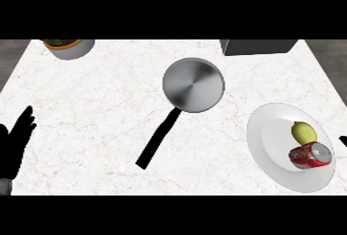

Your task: Pick the can from the plate and place it in the pan

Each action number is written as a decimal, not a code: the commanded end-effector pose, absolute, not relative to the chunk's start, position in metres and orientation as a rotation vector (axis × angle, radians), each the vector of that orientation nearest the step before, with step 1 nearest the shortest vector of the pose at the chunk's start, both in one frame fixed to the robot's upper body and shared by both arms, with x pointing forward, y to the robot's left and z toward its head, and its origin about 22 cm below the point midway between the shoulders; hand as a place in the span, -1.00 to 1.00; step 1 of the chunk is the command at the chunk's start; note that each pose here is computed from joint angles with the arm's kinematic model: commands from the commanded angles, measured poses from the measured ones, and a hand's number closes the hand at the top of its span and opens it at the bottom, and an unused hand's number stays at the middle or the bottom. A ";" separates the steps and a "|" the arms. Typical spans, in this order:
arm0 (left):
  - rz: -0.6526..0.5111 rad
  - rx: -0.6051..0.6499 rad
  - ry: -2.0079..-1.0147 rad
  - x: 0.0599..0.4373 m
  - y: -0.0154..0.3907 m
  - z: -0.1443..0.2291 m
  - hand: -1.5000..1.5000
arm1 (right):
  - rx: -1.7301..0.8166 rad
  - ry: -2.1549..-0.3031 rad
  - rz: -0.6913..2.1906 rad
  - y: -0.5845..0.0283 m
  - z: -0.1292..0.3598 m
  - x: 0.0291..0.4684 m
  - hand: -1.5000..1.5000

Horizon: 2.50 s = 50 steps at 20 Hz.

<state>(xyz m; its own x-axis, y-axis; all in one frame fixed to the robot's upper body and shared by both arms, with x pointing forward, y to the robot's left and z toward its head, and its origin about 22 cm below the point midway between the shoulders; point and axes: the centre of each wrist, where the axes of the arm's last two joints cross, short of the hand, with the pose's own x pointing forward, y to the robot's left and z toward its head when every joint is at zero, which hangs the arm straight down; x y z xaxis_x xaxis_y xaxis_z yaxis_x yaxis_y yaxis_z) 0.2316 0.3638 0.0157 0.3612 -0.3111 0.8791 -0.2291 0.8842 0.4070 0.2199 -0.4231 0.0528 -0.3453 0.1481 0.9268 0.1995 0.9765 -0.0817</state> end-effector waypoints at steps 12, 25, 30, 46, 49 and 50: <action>-0.085 0.516 -1.201 0.260 0.353 0.021 0.00 | -0.648 -1.484 0.748 -0.446 0.167 0.183 -1.00; -0.103 0.493 -1.224 0.268 0.344 0.007 0.00 | -0.757 -1.029 1.095 -0.370 0.166 0.206 -1.00; -0.099 0.497 -1.222 0.271 0.341 -0.001 0.00 | -0.722 -0.920 1.119 -0.358 0.159 0.218 -1.00; -0.095 0.487 -1.204 0.272 0.352 0.012 0.00 | -0.771 -0.844 1.172 -0.367 0.104 0.228 -1.00; -0.097 0.491 -1.204 0.269 0.337 -0.003 0.00 | -0.763 -0.850 1.174 -0.336 0.077 0.220 -1.00; -0.091 0.495 -1.197 0.267 0.359 0.021 0.00 | -0.766 -0.834 1.172 -0.367 0.081 0.210 -1.00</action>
